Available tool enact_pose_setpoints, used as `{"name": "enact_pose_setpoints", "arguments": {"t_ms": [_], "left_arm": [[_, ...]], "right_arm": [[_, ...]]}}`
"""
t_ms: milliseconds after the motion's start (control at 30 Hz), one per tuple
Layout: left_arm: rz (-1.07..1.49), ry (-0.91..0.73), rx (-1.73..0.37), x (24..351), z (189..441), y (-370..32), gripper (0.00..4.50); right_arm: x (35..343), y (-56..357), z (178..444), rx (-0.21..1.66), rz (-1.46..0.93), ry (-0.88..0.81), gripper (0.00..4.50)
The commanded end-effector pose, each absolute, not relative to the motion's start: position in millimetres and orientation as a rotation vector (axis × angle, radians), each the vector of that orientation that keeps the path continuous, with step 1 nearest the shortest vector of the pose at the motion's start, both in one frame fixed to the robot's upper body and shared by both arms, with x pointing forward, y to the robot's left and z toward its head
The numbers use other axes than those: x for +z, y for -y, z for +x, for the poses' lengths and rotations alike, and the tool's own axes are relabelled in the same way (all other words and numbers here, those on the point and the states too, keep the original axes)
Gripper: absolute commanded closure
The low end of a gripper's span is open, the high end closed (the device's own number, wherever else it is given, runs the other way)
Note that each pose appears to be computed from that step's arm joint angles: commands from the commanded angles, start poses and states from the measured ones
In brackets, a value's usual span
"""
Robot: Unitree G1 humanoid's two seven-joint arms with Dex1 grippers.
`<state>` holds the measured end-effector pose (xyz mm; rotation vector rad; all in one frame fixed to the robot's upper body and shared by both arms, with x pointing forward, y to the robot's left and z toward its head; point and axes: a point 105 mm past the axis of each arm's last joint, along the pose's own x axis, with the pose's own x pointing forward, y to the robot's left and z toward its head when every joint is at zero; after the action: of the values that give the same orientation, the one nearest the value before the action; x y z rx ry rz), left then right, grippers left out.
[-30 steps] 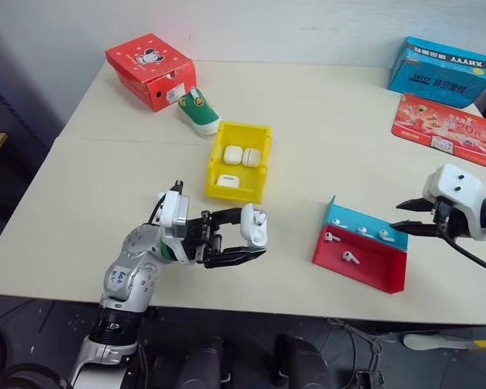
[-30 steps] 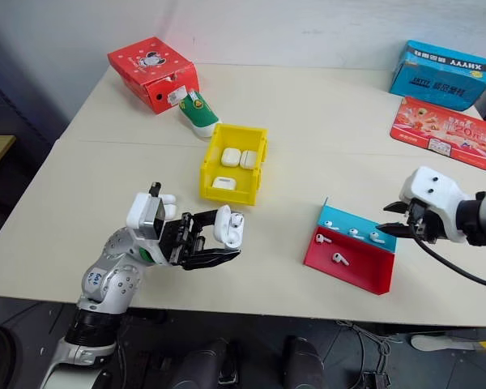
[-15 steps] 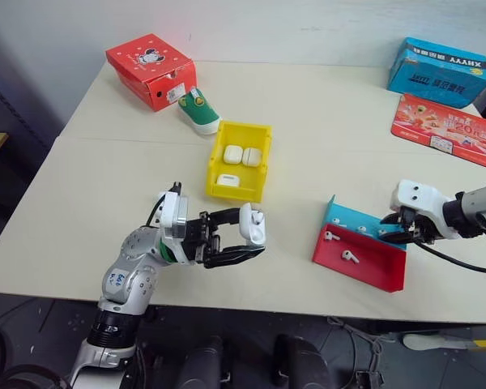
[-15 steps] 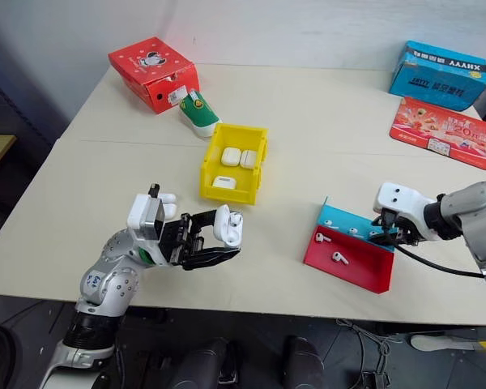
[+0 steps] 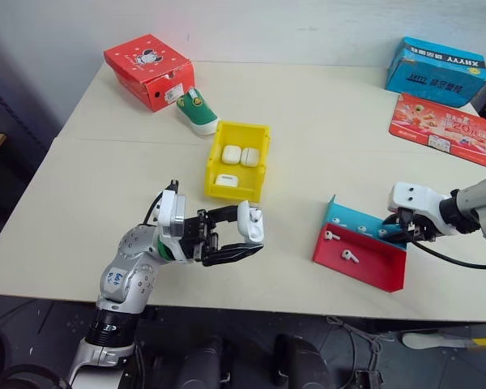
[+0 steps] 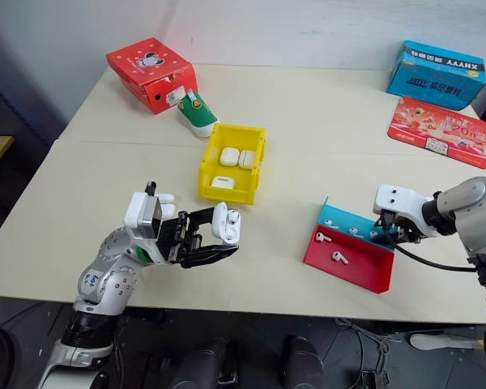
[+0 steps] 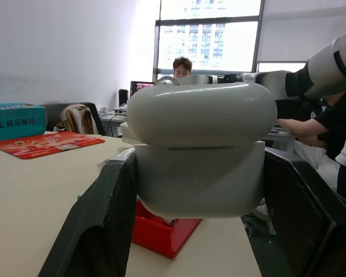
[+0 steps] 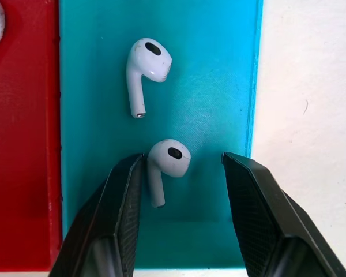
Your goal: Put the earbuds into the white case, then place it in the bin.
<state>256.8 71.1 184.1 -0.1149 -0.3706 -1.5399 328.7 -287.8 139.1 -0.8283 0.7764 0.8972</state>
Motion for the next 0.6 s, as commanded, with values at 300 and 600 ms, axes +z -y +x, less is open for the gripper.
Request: {"name": "enact_pose_setpoints", "arguments": {"t_ms": [300,600], "left_arm": [[-0.069,0.412,-1.535,193.0,253.6,-73.7,1.71],[-0.077,0.402,-1.546,192.9,251.6,-73.9,1.71]], "right_arm": [[134.0,286.4,326.1,0.914,-0.827,-0.795,2.92],[132.5,285.4,322.9,0.91,-0.813,-0.796,3.9]]}}
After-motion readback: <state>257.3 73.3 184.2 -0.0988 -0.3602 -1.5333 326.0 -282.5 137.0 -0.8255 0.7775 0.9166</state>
